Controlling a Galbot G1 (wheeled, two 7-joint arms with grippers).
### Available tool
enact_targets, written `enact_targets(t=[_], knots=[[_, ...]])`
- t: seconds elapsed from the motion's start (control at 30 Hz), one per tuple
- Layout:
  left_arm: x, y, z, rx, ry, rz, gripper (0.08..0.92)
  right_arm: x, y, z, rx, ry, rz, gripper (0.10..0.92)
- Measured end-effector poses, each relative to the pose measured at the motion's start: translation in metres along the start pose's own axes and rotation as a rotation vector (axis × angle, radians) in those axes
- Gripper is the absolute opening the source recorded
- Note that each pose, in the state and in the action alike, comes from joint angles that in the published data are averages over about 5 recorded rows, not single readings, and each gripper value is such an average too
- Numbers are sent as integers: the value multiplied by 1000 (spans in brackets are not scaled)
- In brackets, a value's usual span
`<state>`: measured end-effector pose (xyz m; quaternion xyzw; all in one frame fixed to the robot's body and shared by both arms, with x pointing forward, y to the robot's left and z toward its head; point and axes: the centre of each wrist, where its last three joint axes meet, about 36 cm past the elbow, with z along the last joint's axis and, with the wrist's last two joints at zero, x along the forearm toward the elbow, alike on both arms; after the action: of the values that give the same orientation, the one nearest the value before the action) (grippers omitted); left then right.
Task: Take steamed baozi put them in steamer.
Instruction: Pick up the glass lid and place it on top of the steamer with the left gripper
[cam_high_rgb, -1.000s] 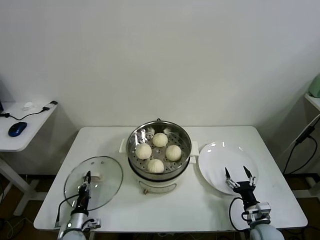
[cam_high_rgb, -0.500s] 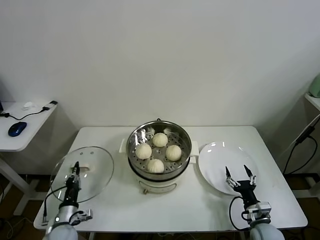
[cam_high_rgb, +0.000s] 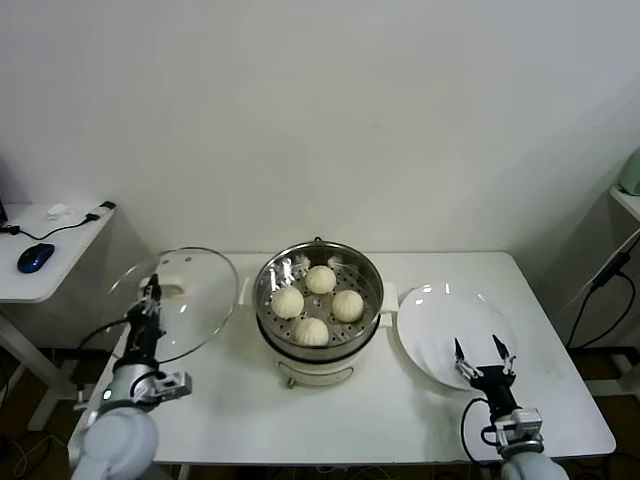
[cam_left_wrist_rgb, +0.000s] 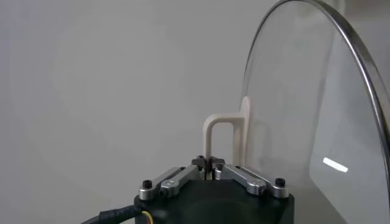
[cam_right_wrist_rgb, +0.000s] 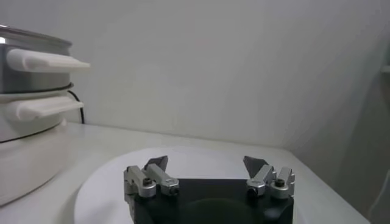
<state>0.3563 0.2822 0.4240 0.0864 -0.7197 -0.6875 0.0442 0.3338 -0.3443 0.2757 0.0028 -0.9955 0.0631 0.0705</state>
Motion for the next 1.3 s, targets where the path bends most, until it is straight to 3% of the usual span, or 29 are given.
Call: enact_targets(t=[0.37,0.73,1.03,1.3], knots=[[12,27,-105,61,-36,35,137,1,6,1,10,-4,-14,823],[20,35,-192,104,-87,30,137,3,4,6,13,-7,-10,823],[23,31,-247,108,-135,33,137,9,2,12,5,-5,-1,823],[17,23,-273,89,-138,40,137,12,3,16,-2,-12,10,823]])
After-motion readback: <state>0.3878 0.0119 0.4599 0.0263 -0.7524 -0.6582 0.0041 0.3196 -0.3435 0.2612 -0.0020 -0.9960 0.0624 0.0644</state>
